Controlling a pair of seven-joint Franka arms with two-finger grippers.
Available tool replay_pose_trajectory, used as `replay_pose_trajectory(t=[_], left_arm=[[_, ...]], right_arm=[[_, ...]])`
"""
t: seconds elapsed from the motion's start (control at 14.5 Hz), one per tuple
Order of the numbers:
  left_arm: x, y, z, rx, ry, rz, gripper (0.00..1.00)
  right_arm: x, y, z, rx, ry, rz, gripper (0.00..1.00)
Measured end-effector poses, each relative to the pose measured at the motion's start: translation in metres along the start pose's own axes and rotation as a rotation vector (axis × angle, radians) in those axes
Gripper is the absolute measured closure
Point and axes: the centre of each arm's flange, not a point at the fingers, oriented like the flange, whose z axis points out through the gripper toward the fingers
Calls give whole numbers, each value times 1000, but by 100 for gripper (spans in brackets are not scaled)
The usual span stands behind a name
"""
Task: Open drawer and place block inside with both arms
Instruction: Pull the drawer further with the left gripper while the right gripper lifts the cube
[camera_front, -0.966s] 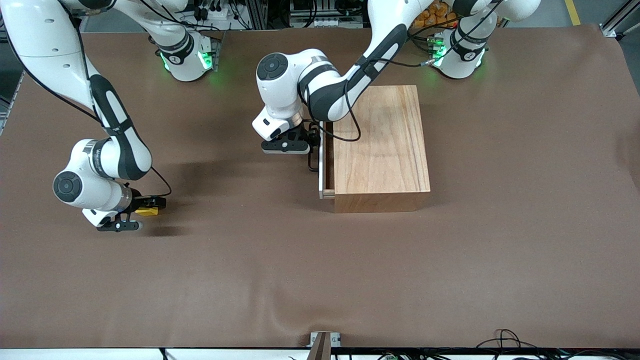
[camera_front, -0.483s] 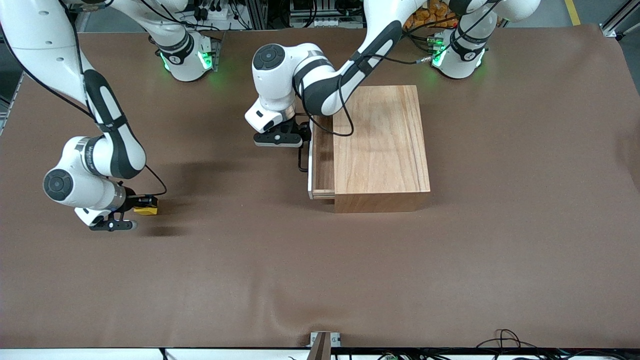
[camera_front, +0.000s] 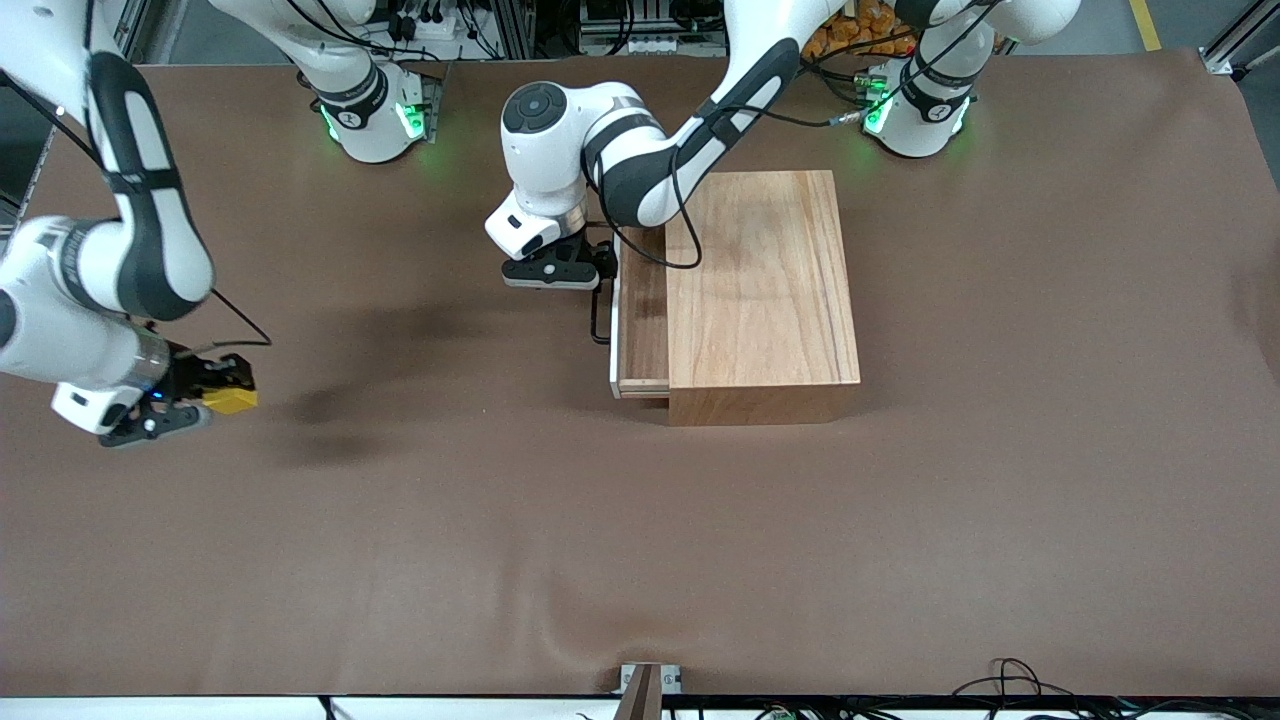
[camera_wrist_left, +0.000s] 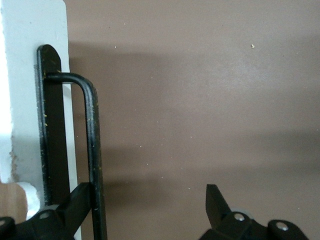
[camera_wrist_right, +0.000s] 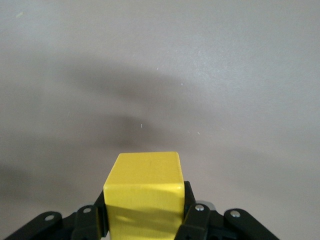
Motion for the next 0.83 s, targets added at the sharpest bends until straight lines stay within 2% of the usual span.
replay_pose_trajectory(t=[0.21, 0.34, 0.83], left_arm=[[-2, 1, 7, 5, -6, 3, 0], [-2, 1, 7, 6, -6, 3, 0], [-3, 8, 5, -42, 15, 5, 0]], right_arm=[[-5, 1, -71, 22, -28, -159, 44], [-1, -9, -105, 29, -37, -222, 44], [44, -108, -113, 17, -59, -407, 44]])
